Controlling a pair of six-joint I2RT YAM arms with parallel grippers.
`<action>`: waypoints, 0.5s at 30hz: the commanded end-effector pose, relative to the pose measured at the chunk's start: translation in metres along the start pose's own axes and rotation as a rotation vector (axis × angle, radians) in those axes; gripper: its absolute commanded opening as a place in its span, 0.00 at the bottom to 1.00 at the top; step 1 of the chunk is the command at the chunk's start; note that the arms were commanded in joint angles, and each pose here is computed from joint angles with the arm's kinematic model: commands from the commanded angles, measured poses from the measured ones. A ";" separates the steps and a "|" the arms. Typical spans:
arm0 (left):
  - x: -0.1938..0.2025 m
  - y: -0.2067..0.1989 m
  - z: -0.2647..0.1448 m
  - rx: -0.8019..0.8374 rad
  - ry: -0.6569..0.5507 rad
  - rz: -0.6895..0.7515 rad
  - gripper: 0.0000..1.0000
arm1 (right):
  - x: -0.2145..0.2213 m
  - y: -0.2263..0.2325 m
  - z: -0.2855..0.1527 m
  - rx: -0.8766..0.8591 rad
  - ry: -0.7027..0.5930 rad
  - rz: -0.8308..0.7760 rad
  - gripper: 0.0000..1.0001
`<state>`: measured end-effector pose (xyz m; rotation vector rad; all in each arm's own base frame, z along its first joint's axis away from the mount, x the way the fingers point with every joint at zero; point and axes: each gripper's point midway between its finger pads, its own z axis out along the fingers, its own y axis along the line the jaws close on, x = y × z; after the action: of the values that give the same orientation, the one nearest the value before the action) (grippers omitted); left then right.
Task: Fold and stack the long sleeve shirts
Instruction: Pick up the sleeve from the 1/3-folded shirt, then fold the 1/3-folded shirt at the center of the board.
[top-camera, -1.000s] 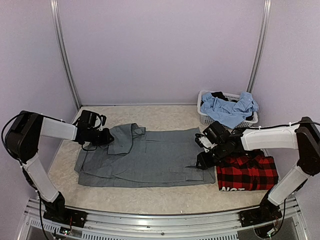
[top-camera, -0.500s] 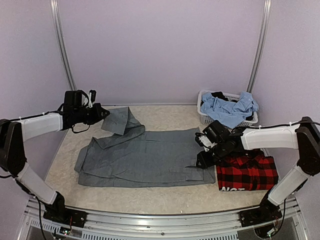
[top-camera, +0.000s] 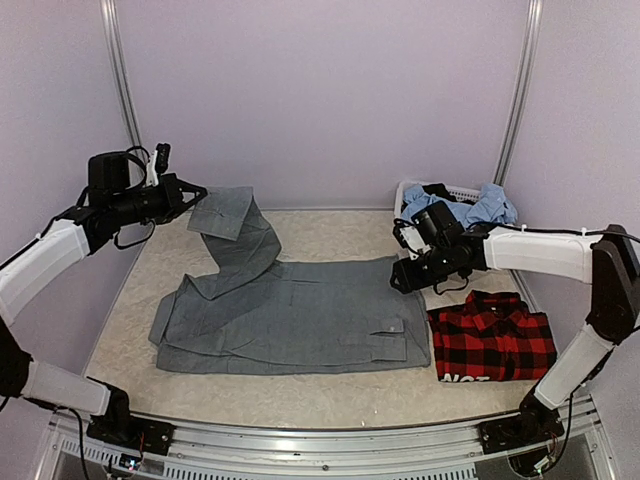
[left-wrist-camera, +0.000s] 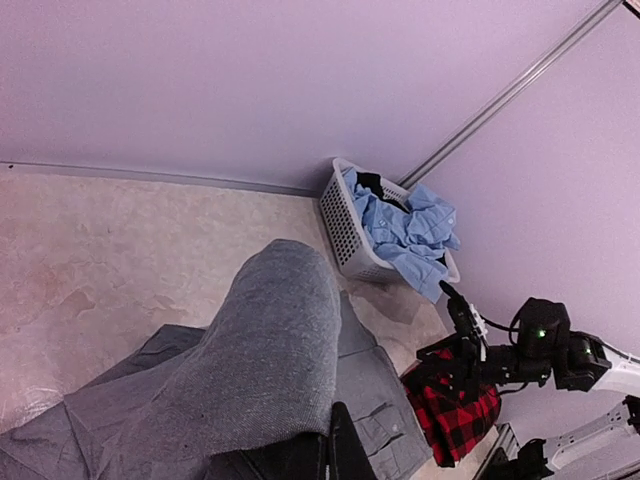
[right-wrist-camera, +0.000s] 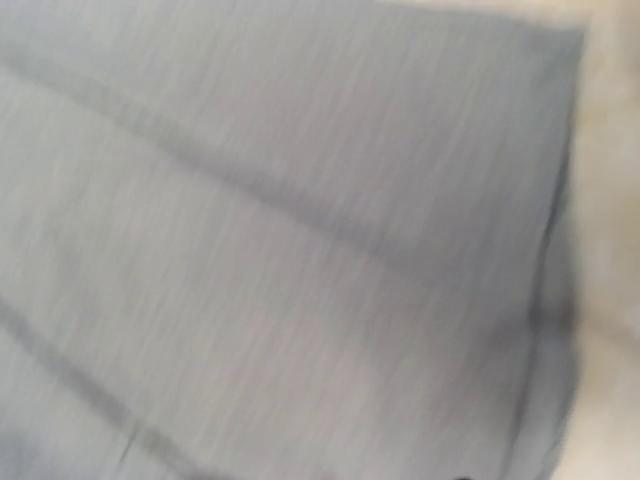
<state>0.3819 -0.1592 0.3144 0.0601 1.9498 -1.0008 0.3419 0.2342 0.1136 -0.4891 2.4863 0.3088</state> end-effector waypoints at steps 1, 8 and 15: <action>0.003 -0.039 -0.037 0.077 0.015 0.038 0.00 | -0.037 -0.018 0.020 0.026 -0.069 -0.063 0.53; 0.052 -0.073 -0.087 0.105 0.111 0.068 0.00 | -0.070 -0.021 0.045 0.034 -0.123 -0.205 0.59; 0.090 -0.127 -0.139 0.249 0.153 0.123 0.00 | -0.083 -0.021 0.063 0.046 -0.124 -0.304 0.59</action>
<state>0.2181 -0.1750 0.3704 0.3259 1.8826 -1.1191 0.4297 0.2518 0.1016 -0.7087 2.3269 0.1911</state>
